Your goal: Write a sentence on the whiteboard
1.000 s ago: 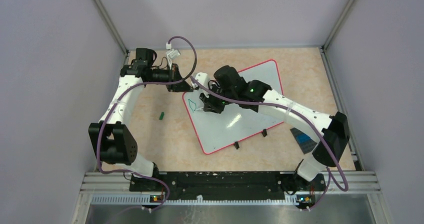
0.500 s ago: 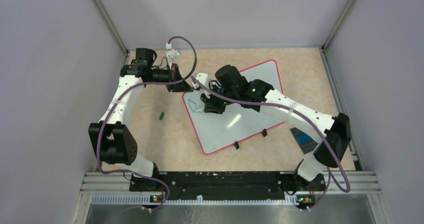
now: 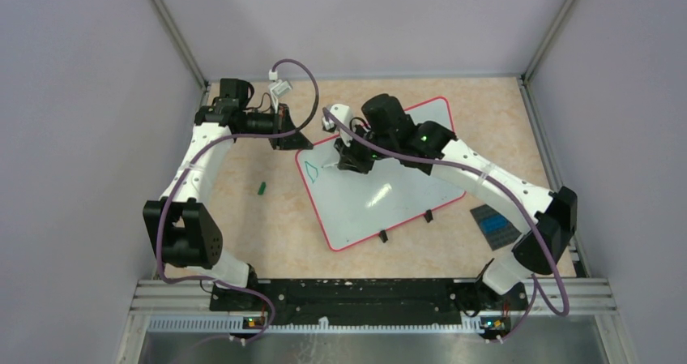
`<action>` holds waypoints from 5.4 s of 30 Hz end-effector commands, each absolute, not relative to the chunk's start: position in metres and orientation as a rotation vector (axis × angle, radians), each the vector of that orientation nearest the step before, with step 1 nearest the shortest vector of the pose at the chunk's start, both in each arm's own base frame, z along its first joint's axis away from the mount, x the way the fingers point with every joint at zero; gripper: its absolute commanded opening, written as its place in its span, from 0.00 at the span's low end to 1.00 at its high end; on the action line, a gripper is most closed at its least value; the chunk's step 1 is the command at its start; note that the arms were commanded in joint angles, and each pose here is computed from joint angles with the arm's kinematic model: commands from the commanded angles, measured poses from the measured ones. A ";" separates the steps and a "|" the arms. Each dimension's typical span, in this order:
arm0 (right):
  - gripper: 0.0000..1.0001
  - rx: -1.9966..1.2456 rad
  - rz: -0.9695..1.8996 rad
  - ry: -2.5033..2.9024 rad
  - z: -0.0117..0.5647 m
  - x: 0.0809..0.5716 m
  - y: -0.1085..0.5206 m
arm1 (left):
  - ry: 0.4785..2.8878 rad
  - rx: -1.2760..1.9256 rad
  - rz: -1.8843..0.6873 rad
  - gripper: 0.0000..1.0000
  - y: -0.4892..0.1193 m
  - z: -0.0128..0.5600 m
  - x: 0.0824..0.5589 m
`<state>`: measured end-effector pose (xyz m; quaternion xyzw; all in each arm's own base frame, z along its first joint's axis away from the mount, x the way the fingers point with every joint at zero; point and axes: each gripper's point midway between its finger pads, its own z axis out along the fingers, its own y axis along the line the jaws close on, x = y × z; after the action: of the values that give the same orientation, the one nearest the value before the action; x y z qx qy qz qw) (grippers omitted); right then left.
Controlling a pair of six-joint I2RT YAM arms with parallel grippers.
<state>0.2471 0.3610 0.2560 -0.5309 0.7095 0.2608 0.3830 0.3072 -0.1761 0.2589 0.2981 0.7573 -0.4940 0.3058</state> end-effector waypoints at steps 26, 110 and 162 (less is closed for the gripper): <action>0.00 -1.337 0.709 1.730 0.283 0.248 0.374 | 2.000 0.794 -1.324 0.00 -0.180 0.263 0.298; 0.00 -1.267 0.598 1.822 0.261 0.277 0.362 | 2.009 0.790 -1.313 0.00 -0.180 0.260 0.298; 0.00 -1.320 0.615 1.850 0.245 0.266 0.348 | 2.016 0.785 -1.311 0.00 -0.179 0.258 0.298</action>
<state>0.2555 0.3529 0.2410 -0.5238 0.7254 0.2534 0.3677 0.3080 -0.1754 0.2575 0.2953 0.7591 -0.4897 0.3111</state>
